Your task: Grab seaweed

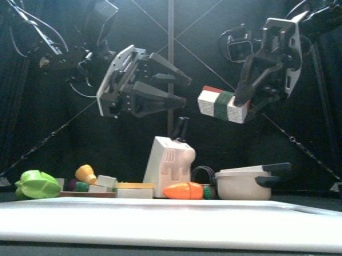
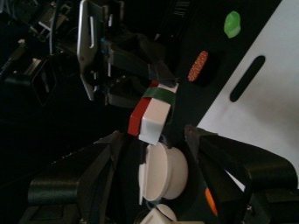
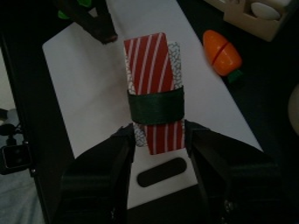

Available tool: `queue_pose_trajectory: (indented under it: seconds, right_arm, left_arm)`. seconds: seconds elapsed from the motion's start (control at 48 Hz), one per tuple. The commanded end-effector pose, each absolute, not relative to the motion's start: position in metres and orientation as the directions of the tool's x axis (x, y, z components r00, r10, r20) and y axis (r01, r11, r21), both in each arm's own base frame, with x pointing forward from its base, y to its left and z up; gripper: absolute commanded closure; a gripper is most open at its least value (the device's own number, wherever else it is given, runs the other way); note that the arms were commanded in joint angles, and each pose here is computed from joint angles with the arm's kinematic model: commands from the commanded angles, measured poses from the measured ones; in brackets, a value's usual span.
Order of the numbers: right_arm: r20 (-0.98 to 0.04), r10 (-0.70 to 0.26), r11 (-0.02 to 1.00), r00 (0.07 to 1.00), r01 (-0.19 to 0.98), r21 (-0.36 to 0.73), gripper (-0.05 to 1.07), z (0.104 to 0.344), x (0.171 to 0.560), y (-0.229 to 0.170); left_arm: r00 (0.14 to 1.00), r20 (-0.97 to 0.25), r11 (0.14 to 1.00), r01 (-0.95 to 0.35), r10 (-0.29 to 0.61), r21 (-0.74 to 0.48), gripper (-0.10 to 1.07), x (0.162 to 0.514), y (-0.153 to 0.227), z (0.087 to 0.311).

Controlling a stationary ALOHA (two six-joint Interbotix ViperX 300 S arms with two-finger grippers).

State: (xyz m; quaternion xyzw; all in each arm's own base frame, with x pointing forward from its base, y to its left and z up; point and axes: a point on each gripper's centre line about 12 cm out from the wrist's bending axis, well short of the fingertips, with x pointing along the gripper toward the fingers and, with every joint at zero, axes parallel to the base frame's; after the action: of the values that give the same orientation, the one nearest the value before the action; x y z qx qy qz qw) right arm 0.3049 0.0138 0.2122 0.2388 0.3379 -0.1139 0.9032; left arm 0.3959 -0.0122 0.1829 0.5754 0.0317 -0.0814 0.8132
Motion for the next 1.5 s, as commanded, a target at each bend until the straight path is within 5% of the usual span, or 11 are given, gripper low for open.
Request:
queue_pose_trajectory:
  seconds: [0.0,0.229,0.604,1.479]
  right_arm:
    - [-0.630,-0.040,0.860,0.776,0.348,0.374,0.58,0.226,0.310,0.014]
    - [-0.631,-0.037,0.860,0.775,0.346,0.375,0.58,0.225,0.311,0.015]
    - [-0.642,-0.034,0.859,0.766,0.351,0.372,0.58,0.221,0.312,0.016]
    - [-0.687,-0.056,0.857,0.724,0.388,0.339,0.58,0.218,0.339,0.018]
  left_arm:
    - [0.989,-0.113,0.292,0.136,-0.092,0.947,0.03,0.407,-0.011,0.190]
    - [0.986,-0.142,0.198,0.157,-0.086,0.968,0.01,0.413,-0.009,0.178]
    - [0.992,-0.105,0.157,0.114,-0.066,0.981,0.00,0.411,-0.006,0.192]
    - [0.983,-0.138,0.138,0.154,-0.118,0.978,0.00,0.416,-0.026,0.183]
